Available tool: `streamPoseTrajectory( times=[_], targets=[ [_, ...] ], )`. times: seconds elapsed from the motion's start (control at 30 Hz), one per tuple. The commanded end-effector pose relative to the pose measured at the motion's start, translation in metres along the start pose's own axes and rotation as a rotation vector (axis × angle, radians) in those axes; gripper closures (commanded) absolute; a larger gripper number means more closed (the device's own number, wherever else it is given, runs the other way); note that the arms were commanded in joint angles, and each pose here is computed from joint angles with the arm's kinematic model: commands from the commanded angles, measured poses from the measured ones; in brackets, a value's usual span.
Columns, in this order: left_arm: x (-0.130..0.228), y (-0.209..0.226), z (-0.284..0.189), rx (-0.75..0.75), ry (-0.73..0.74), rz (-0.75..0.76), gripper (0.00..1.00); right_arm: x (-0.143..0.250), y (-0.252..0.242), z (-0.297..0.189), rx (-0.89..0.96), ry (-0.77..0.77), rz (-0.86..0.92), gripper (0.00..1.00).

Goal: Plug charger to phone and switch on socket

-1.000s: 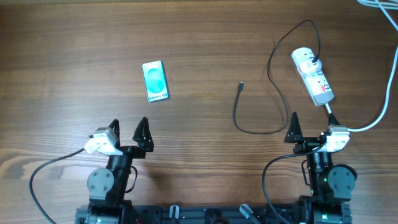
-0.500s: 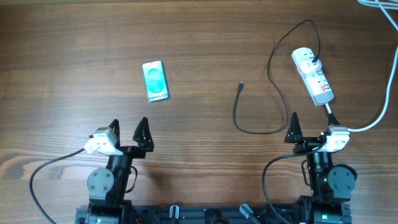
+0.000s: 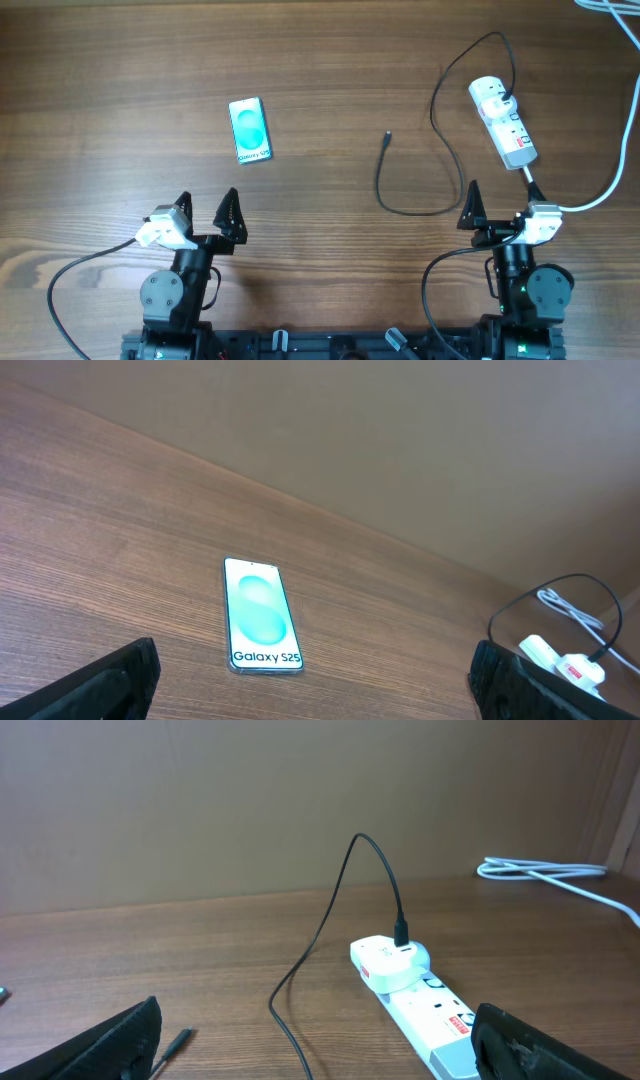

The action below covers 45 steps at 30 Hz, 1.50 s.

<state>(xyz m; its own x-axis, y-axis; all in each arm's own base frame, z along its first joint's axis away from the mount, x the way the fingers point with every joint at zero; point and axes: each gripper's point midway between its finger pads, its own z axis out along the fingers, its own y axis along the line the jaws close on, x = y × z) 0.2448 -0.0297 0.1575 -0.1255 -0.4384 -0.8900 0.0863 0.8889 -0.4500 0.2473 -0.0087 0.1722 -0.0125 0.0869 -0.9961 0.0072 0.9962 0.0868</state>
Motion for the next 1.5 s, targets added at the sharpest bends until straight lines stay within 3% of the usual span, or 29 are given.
streamPoseTrajectory(
  times=[0.0,0.87,0.97,1.1,1.27,1.37,1.47],
  targets=[
    [0.000,0.004,0.000,-0.016,-0.003,0.021,0.00,-0.001,-0.004,0.000,0.020,-0.006,0.011,0.00],
    [-0.010,-0.003,-0.001,0.009,-0.034,-0.002,0.00,-0.001,-0.004,0.000,0.019,-0.006,0.011,0.00],
    [-0.019,-0.014,-0.006,0.041,-0.024,-0.001,0.00,-0.001,-0.004,0.000,0.019,-0.006,0.011,0.00],
    [-0.068,-0.038,-0.026,0.039,-0.038,-0.012,0.00,-0.001,-0.004,0.000,0.019,-0.006,0.012,0.01],
    [-0.120,-0.064,-0.025,-0.036,0.106,-0.006,0.00,-0.001,-0.004,0.000,0.020,-0.006,0.012,0.00],
    [-0.135,-0.070,-0.003,-0.144,0.321,-0.020,0.00,-0.001,-0.004,0.000,0.020,-0.006,0.011,0.01],
    [-0.127,-0.066,0.025,-0.258,0.556,-0.036,0.00,-0.001,-0.004,0.000,0.020,-0.006,0.012,0.00]
  ],
)
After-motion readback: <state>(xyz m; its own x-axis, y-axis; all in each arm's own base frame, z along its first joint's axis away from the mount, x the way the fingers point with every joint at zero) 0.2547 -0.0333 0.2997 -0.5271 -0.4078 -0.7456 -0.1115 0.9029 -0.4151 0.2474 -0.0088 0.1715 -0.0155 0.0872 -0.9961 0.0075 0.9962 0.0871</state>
